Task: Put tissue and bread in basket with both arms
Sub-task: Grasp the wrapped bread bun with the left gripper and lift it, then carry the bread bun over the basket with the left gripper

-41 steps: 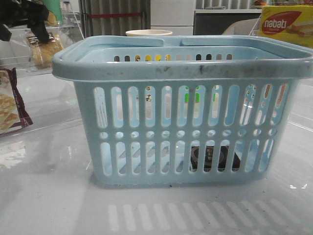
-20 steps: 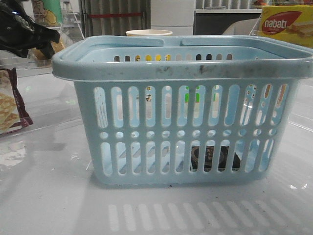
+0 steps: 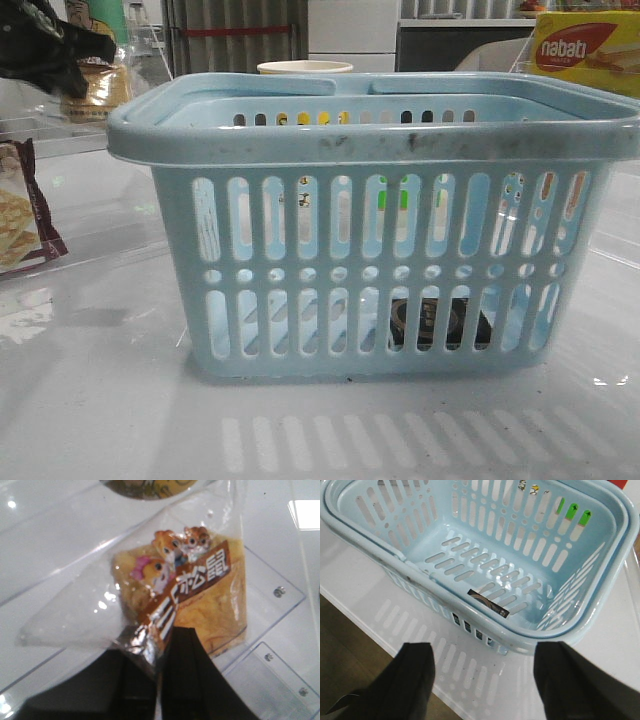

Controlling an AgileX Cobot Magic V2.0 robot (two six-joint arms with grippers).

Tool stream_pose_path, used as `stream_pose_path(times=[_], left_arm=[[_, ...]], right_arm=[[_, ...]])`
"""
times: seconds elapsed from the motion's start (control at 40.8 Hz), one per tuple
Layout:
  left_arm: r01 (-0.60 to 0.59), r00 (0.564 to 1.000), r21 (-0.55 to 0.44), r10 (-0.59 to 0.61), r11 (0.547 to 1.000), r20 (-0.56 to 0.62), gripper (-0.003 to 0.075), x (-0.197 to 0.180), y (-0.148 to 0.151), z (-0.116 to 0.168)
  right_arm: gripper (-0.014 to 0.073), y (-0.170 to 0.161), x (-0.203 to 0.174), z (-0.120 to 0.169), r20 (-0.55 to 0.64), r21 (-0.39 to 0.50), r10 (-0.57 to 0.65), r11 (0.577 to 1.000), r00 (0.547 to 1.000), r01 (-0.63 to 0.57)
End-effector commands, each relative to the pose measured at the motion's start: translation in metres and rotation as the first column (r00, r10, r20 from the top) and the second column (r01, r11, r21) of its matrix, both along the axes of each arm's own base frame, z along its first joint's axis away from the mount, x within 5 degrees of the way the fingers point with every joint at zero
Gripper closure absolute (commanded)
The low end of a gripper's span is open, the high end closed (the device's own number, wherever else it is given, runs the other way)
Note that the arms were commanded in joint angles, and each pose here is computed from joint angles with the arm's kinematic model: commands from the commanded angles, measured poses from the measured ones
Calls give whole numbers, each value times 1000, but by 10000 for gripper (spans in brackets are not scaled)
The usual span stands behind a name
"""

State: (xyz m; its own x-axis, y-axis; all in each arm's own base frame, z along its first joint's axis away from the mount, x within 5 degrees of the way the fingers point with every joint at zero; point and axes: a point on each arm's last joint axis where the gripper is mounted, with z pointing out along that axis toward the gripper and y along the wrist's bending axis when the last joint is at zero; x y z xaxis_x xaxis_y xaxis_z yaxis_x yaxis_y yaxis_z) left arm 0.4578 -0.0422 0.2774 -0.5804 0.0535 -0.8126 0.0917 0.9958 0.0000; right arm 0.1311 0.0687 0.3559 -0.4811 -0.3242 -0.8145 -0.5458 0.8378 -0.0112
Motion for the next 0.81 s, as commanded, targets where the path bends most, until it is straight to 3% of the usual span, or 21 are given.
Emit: stream_pose_path(times=[0.0, 0.27, 0.466, 0.638, 0.785], left_arm=[[1, 977, -26, 4, 1000, 214, 629, -20, 2, 77], [47, 969, -17, -42, 999, 244, 629, -84, -8, 147], [199, 944, 58, -207, 978, 256, 629, -150, -39, 192], [346, 908, 65, -352, 936, 227, 629, -200, -69, 209], [451, 870, 67, -455, 890, 189, 629, -219, -95, 208]], right_arm=[[56, 0, 1, 15, 92, 38, -5, 999, 996, 2], [56, 0, 1, 15, 92, 38, -5, 999, 996, 2], [56, 0, 1, 15, 92, 38, -5, 999, 996, 2], [56, 0, 1, 15, 92, 38, -5, 999, 996, 2], [56, 0, 1, 15, 92, 38, -5, 999, 996, 2]])
